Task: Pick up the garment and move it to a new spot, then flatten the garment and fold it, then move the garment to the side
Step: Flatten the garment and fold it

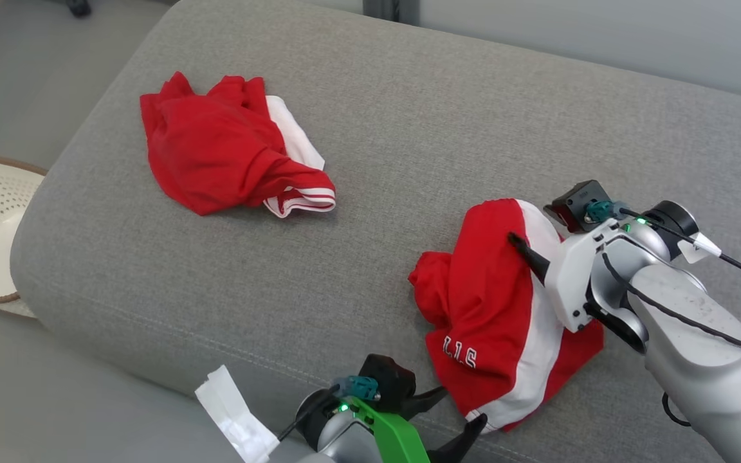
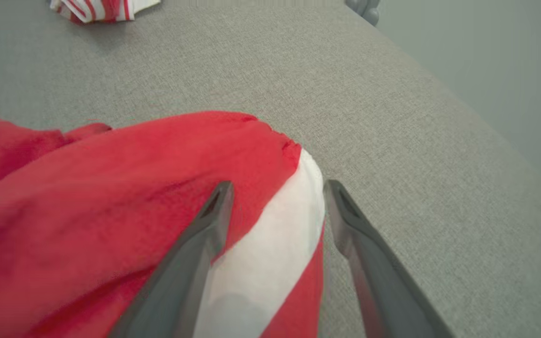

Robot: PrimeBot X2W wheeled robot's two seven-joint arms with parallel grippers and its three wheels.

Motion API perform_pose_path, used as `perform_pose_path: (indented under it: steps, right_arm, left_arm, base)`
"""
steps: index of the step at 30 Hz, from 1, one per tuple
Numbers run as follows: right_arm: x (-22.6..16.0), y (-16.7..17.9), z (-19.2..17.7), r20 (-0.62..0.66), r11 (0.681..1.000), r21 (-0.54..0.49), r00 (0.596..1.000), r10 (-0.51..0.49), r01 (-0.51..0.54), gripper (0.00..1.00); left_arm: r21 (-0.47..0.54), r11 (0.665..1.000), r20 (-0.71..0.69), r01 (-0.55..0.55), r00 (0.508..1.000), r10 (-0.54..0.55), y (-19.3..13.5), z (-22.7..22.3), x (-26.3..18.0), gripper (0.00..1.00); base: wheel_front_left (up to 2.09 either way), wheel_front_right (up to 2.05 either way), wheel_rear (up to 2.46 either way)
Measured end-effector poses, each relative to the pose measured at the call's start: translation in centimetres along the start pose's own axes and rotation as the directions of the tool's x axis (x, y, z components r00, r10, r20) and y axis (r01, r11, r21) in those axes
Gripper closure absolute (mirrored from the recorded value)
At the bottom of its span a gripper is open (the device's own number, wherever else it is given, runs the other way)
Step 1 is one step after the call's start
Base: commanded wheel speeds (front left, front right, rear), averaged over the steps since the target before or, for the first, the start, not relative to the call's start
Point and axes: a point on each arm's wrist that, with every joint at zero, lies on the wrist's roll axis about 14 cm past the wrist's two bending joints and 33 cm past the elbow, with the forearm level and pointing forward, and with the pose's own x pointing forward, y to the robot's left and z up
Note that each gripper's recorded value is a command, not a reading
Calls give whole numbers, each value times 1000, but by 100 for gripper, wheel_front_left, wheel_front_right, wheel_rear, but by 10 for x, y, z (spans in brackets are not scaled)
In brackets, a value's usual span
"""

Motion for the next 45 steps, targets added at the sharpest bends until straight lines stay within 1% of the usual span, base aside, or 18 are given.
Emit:
perform_pose_path:
  steps: [3, 7, 11, 15, 22, 30, 31, 33, 34, 41, 45]
  right_arm:
    - [10, 9, 14, 22, 999, -11, 999, 41, -41, 0]
    - [17, 2, 18, 22, 999, -10, 999, 46, -46, 0]
    - [19, -13, 10, 1, 999, 7, 1000, 31, -31, 0]
    - [22, -20, 1, -28, 1000, -2, 999, 29, -29, 0]
    - [26, -10, -18, -78, 997, 39, 995, 69, -66, 0]
    - [29, -7, -33, -121, 993, 83, 988, 91, -81, 0]
    - [29, -6, -35, -129, 992, 90, 987, 94, -83, 34]
    - [29, -4, -37, -135, 992, 95, 986, 101, -89, 81]
    - [29, -3, -37, -135, 991, 99, 985, 106, -93, 100]
    - [25, 2, -30, -120, 985, 136, 986, 120, -103, 100]
    - [19, 7, -22, -109, 977, 179, 985, 135, -114, 100]
  left_arm:
    - [-26, 999, 22, -25, 999, 25, 6, 2, -4, 0]
    - [-36, 999, 30, -41, 999, 42, 10, 2, -6, 0]
    - [-46, 998, 24, -49, 998, 50, 13, 0, -5, 0]
    - [-53, 997, 21, -57, 998, 59, 16, -2, -5, 0]
    - [-61, 996, 14, -70, 997, 71, 20, -4, -4, 0]
    - [-62, 995, 13, -78, 997, 79, 24, -4, -4, 0]
    - [-65, 995, 13, -78, 997, 79, 24, -4, -4, 0]
    - [-66, 995, 13, -80, 997, 81, 24, -4, -4, 0]
    - [-66, 994, 13, -81, 997, 82, 25, -5, -4, 0]
    - [-71, 994, 17, -83, 996, 85, 26, -5, -4, 0]
    - [-66, 995, 31, -73, 997, 76, 23, -2, -5, 0]
  base:
    - [0, 0, 0]
    - [0, 0, 0]
    - [0, 0, 0]
    - [0, 0, 0]
    - [0, 0, 0]
    - [0, 0, 0]
    - [0, 0, 0]
    - [0, 0, 0]
    - [0, 0, 0]
    - [0, 0, 0]
    - [0, 0, 0]
